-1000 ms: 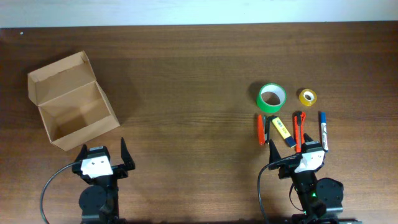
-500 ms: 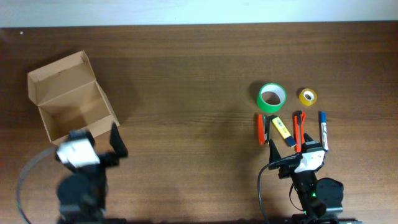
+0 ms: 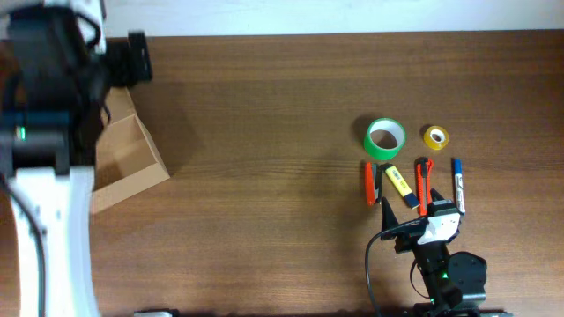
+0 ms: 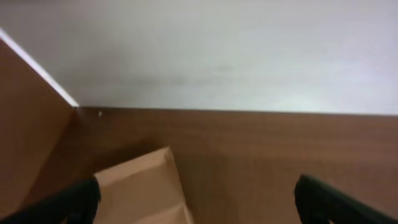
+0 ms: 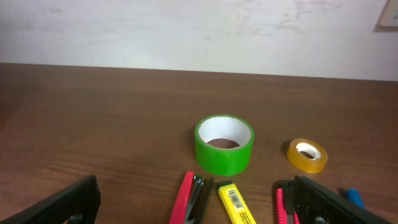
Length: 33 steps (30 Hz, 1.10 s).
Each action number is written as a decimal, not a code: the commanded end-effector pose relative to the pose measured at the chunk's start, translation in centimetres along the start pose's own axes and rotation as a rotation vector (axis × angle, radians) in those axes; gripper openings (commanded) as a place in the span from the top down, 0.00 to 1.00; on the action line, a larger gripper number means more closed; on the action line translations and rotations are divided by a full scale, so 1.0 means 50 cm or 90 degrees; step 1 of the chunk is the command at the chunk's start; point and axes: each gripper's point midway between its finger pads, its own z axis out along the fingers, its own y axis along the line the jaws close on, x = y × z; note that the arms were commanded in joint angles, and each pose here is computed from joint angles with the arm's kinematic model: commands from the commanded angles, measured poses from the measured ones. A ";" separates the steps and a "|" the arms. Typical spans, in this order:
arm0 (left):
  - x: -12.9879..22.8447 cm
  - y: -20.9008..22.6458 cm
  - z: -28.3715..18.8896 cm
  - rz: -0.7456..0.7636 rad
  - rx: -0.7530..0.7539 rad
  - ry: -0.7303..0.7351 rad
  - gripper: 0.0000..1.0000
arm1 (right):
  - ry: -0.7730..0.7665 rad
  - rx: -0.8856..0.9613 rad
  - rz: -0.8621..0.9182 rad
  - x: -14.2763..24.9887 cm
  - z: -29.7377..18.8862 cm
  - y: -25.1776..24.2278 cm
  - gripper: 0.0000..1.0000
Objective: Pack container
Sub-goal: 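Reach the left gripper over the cardboard box's left wall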
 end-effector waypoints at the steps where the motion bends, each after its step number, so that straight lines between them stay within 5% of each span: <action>1: -0.017 -0.007 0.020 0.047 0.005 0.014 0.01 | -0.001 0.002 0.003 0.003 0.001 -0.001 0.01; 7: 0.083 -0.018 0.085 0.090 0.045 0.145 0.00 | -0.001 0.002 0.003 0.003 0.001 -0.001 0.01; 15: 0.245 0.030 0.187 -0.137 -0.025 0.347 0.00 | -0.001 0.002 0.003 0.003 0.001 -0.001 0.01; 20: 0.347 0.019 0.239 -0.192 -0.047 0.468 0.07 | -0.001 0.002 0.003 0.003 0.001 -0.001 0.01; 33: 0.501 -0.012 0.329 -0.290 -0.083 0.602 0.15 | -0.001 0.002 0.003 0.003 0.001 -0.001 0.01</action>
